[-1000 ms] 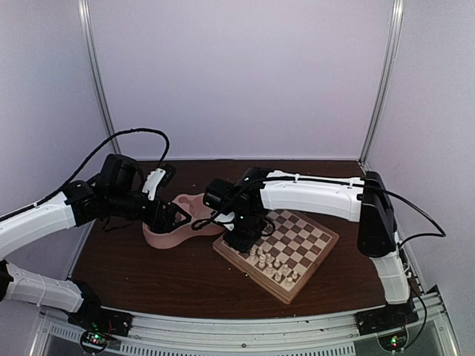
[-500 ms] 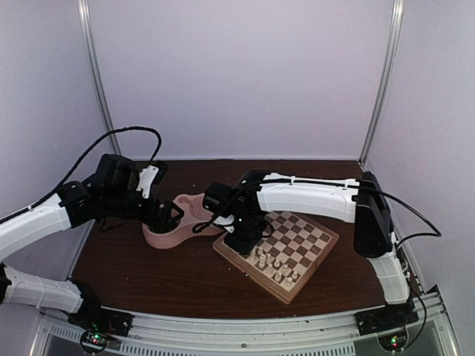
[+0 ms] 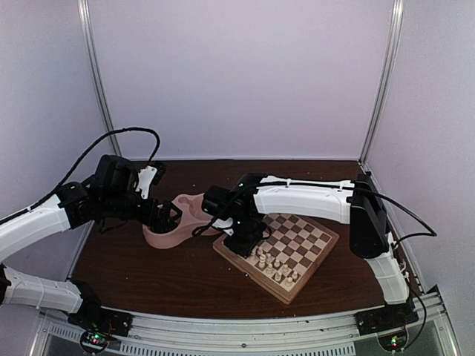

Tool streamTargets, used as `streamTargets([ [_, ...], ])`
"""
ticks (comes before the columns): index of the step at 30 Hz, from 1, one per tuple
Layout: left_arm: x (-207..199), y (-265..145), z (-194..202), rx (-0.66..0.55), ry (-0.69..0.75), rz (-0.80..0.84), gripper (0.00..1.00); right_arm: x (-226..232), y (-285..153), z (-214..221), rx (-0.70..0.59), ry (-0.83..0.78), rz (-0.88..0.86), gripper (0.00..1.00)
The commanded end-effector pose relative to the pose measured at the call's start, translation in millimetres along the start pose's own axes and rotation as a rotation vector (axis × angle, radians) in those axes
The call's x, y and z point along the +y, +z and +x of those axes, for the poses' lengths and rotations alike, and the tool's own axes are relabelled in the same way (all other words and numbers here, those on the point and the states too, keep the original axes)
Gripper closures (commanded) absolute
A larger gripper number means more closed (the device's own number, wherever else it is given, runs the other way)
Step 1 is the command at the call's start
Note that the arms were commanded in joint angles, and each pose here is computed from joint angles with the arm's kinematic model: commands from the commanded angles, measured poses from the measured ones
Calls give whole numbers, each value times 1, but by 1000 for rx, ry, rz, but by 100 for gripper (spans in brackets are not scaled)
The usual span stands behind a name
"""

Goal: Set up the chess pieces on the board
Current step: Place the bishop on c1, then reset both arms

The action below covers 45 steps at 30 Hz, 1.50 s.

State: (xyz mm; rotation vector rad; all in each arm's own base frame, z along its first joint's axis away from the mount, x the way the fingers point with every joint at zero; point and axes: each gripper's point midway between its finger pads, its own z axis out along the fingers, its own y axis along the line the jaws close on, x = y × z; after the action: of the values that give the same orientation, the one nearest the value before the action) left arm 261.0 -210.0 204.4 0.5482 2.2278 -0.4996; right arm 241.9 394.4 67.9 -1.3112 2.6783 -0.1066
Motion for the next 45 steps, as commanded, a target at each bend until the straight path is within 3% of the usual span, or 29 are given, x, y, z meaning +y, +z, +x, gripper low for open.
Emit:
streamTargets([
  [1, 4, -1, -3, -22, -9, -13, 2, -3, -7, -6, -21, -3, 17, 71],
  [12, 3, -2, -2, -18, -6, -7, 2, -11, -29, -12, -63, 4, 43, 66],
  [19, 3, -6, -2, -21, -5, -7, 2, -30, -98, -24, -255, 44, 75, 54],
  [24, 3, -10, -1, -29, -4, -8, 2, -69, -154, -19, -486, 126, 205, 36],
  [29, 3, -12, 0, -31, 1, -9, 2, -114, -193, 8, -736, 295, 328, 1],
  [35, 7, -11, 4, -23, 1, -28, 2, -154, -194, 54, -888, 478, 383, 0],
  [45, 54, -21, 6, -56, 9, -274, 2, -245, -181, 165, -839, 654, 705, 0],
])
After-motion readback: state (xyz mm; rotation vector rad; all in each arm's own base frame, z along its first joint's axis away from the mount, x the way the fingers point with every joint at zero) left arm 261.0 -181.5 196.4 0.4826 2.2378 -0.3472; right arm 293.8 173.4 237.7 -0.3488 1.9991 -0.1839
